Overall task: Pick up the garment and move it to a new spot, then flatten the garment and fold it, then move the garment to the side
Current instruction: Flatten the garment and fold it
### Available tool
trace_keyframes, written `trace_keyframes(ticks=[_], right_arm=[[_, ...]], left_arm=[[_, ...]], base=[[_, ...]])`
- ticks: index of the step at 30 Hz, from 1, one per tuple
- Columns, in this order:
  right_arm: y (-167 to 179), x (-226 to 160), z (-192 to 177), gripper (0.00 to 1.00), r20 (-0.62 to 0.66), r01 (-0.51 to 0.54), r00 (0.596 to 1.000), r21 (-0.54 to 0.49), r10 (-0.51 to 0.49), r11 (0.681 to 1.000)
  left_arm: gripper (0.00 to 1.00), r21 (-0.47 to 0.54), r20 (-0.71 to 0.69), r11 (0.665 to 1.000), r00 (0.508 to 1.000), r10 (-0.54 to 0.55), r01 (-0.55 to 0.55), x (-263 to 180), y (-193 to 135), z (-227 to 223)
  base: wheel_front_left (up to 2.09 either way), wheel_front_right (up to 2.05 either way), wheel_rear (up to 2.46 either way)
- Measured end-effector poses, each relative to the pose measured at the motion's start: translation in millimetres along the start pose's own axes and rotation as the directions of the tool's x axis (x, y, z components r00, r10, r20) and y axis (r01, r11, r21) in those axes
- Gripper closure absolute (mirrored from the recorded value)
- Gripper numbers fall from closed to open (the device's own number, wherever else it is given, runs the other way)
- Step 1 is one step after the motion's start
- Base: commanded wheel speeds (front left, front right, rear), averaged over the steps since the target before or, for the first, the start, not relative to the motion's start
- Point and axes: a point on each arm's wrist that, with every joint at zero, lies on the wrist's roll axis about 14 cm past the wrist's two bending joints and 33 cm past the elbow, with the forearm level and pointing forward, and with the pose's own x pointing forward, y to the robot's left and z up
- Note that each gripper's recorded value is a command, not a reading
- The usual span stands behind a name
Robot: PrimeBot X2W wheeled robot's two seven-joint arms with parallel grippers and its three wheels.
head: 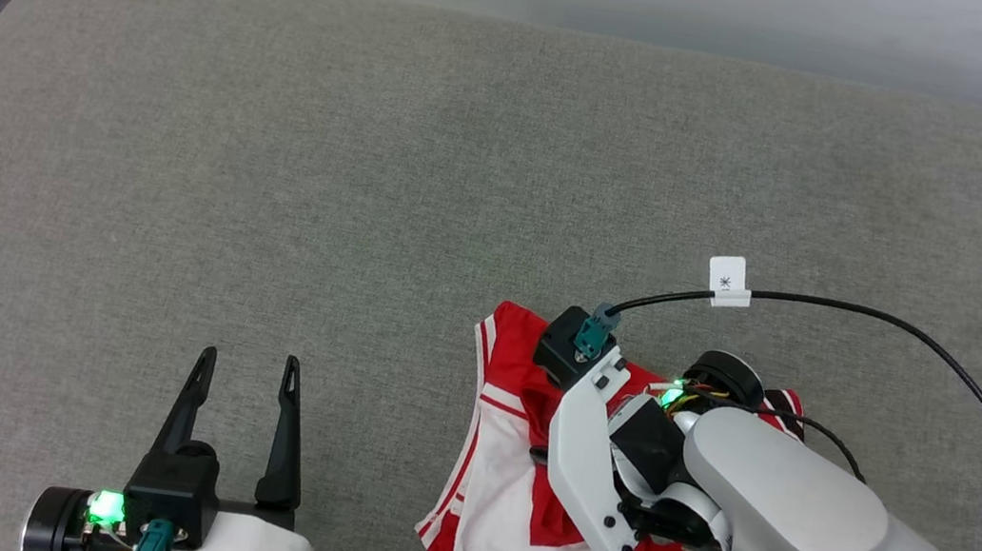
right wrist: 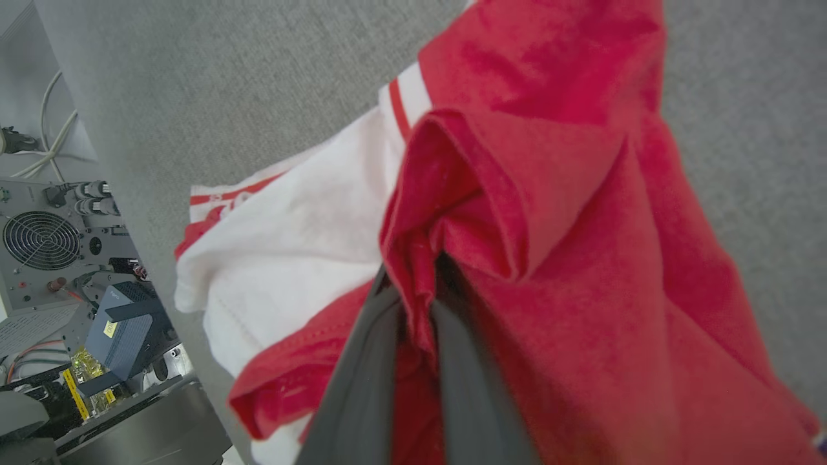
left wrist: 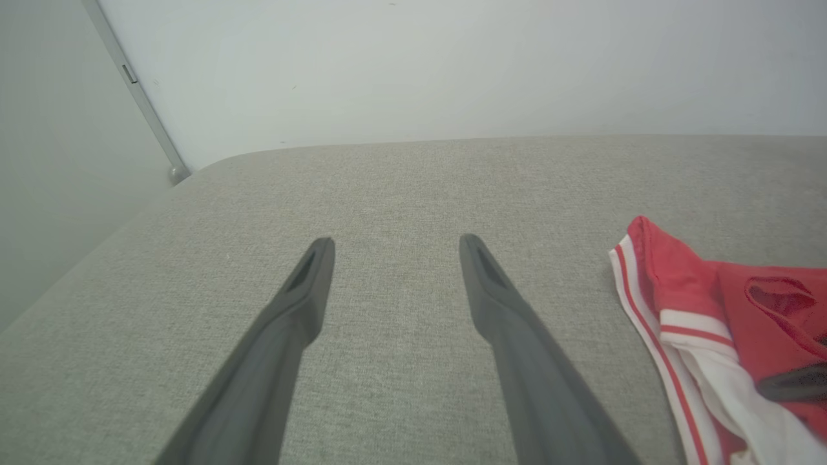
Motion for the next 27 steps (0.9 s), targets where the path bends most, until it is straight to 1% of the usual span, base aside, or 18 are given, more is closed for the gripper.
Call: trace_keyframes(ticks=[1, 2, 3, 4, 6, 8, 11, 12, 15, 19, 20, 22, 24, 25, 27], right_arm=[[0, -2, 2, 0.98, 0.019, 0.004, 1.000, -0.004, -0.004, 1.000], [-1, -4, 5, 0.75, 0.045, 0.012, 0.999, -0.007, -0.011, 1.000], [-4, -9, 10, 0.29, 0.073, 0.024, 0.997, -0.017, -0.023, 1.000], [-7, -15, 16, 0.00, 0.105, 0.040, 0.994, -0.029, -0.036, 0.999], [-11, -29, 32, 0.00, 0.203, 0.064, 0.978, -0.039, -0.055, 0.997], [-13, -45, 47, 0.00, 0.305, 0.089, 0.950, -0.053, -0.068, 0.995], [-27, -77, 69, 0.00, 0.472, 0.169, 0.873, -0.062, -0.120, 0.984], [-34, -90, 75, 0.00, 0.527, 0.206, 0.837, -0.058, -0.145, 0.977], [-59, -131, 89, 0.00, 0.670, 0.321, 0.707, -0.020, -0.226, 0.947], [-83, -173, 86, 0.00, 0.793, 0.419, 0.521, 0.084, -0.315, 0.904], [-90, -182, 83, 0.00, 0.807, 0.443, 0.483, 0.110, -0.340, 0.890], [-104, -200, 74, 0.00, 0.821, 0.486, 0.411, 0.172, -0.397, 0.857], [-114, -212, 64, 0.00, 0.819, 0.515, 0.357, 0.228, -0.449, 0.827], [-117, -216, 58, 0.00, 0.816, 0.522, 0.335, 0.256, -0.472, 0.814], [-116, -230, 54, 0.00, 0.828, 0.528, 0.265, 0.304, -0.494, 0.793]], left_arm=[[0.00, -0.001, 0.002, 1.000, 1.000, -0.002, 0.002, 0, -1, 0], [0.00, 0.000, 0.002, 1.000, 1.000, -0.003, 0.003, -1, -1, 1], [0.00, -0.001, 0.004, 1.000, 1.000, -0.005, 0.005, -2, -1, 1], [0.00, 0.002, 0.009, 1.000, 1.000, -0.008, 0.008, -3, -2, 3], [0.00, 0.001, 0.015, 1.000, 1.000, -0.009, 0.009, -6, -2, 5], [0.00, 0.001, 0.020, 1.000, 1.000, -0.006, 0.006, -10, 0, 7], [0.00, 0.009, 0.039, 1.000, 0.999, -0.001, 0.001, -13, 2, 12], [0.00, 0.008, 0.040, 1.000, 0.999, 0.000, 0.000, -15, 3, 13], [0.00, 0.007, 0.046, 1.000, 0.999, -0.002, 0.002, -18, 3, 14], [0.00, 0.004, 0.059, 1.000, 0.998, -0.014, 0.013, -19, 0, 18], [0.00, 0.003, 0.062, 1.000, 0.998, -0.017, 0.017, -18, -1, 19], [0.00, 0.002, 0.062, 1.000, 0.998, -0.026, 0.025, -19, -3, 19], [0.00, 0.002, 0.059, 0.999, 0.998, -0.035, 0.035, -19, -5, 18], [0.00, 0.001, 0.061, 0.999, 0.997, -0.039, 0.039, -18, -7, 19], [0.00, 0.000, 0.063, 0.999, 0.997, -0.048, 0.048, -17, -9, 19]], base=[[0.00, 0.00, 0.00], [0.00, 0.00, 0.00], [0.00, 0.00, 0.00], [0.00, 0.00, 0.00], [0.00, 0.00, 0.00], [0.00, 0.00, 0.00], [0.00, 0.00, 0.00], [0.00, 0.00, 0.00], [0.00, 0.00, 0.00], [0.00, 0.00, 0.00], [0.00, 0.00, 0.00], [0.00, 0.00, 0.00], [0.00, 0.00, 0.00], [0.00, 0.00, 0.00], [0.00, 0.00, 0.00]])
